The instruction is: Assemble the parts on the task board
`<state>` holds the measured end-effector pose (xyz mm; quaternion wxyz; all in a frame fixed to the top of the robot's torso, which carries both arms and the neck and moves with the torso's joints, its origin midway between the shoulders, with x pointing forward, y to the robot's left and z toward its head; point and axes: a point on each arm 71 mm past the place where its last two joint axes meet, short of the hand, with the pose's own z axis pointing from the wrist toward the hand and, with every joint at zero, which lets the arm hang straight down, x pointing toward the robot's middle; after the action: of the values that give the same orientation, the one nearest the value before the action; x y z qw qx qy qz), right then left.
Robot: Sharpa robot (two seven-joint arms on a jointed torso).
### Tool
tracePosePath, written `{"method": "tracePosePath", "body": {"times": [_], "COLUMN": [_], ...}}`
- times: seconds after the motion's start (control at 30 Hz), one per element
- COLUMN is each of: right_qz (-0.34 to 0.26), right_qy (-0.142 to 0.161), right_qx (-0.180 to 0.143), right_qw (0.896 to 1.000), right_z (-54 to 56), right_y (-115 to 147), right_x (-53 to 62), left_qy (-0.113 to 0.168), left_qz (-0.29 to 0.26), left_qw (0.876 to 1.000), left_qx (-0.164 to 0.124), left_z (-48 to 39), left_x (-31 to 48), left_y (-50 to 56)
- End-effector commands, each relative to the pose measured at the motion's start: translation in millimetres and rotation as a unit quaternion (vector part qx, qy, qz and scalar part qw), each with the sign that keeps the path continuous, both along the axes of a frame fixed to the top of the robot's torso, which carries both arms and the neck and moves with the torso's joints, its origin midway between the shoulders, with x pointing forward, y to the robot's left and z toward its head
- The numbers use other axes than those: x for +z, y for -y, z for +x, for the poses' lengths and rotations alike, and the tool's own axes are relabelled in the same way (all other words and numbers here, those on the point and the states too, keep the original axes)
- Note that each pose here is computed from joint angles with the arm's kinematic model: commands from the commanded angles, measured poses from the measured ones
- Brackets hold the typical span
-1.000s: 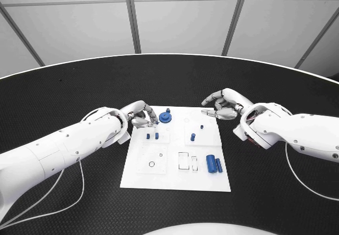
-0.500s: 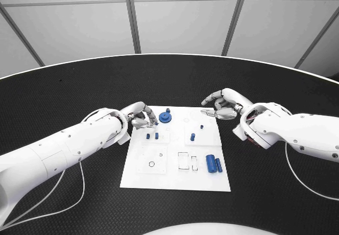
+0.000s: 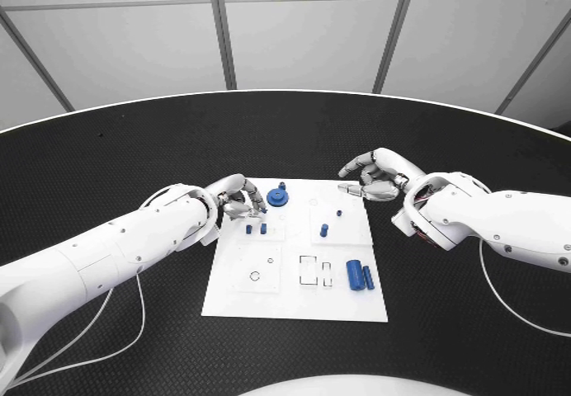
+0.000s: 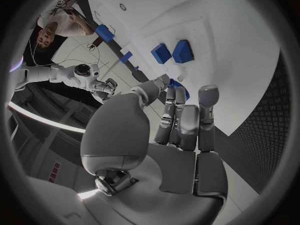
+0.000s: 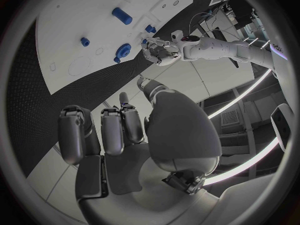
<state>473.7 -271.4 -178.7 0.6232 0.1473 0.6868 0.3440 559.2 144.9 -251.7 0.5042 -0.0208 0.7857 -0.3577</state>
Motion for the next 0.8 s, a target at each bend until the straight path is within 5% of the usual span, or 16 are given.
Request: {"method": "tracePosePath", "body": {"times": [0.03,0.8], "right_qz": [0.0,0.0], "right_qy": [0.0,0.0], "right_qx": [0.0,0.0], "right_qw": [1.0,1.0], "right_z": [0.0,0.2], "right_y": [0.0,0.2], "right_x": [0.0,0.0], "left_qy": [-0.001,0.008], "left_qz": [0.002,0.028], "left_qw": [1.0,1.0], "left_qx": [0.001,0.004], "left_z": [0.0,0.8], "left_x": [-1.2,-3.4], "left_y": [0.3,1.9]}}
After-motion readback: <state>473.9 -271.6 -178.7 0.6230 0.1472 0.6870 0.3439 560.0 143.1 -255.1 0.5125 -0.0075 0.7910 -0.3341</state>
